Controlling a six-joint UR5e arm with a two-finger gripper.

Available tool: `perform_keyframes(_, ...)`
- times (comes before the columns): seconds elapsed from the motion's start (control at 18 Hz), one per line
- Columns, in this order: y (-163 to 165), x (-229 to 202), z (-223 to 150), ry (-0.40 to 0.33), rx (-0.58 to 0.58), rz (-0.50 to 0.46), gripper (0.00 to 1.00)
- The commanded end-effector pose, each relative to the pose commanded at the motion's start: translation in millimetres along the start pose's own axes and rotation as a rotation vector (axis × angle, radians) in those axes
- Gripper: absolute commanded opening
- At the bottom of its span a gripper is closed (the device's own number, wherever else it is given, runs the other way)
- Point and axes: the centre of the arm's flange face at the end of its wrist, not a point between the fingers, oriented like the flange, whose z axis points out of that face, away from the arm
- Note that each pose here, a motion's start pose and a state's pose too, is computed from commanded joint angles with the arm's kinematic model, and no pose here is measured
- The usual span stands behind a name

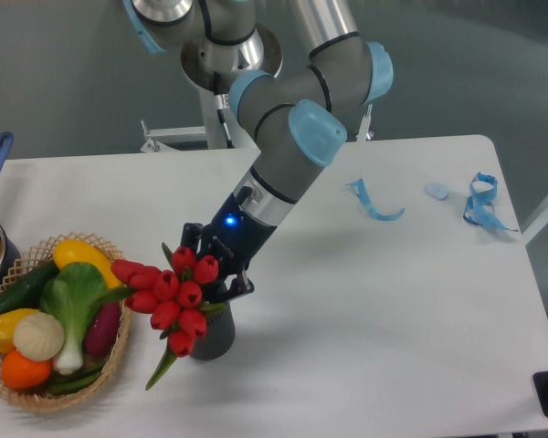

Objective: Pick up the flowers from the vase
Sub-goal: 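Lift the gripped tulips straight up out of the vase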

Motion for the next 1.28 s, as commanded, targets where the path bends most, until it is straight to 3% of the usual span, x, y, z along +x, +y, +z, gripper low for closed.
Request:
perform_keyframes(0.5, -44.7, 5.0, -57.8, -0.084, 0.055, -0.044, 0.31)
perform_keyframes(0.94, -86.2, 1.6, -88.0, -0.098, 0.145, -0.096, 0.31)
perform_keyframes(1.28, -113.5, -5.9, -138.3, -0.175, 0.183, -0.121, 0.31)
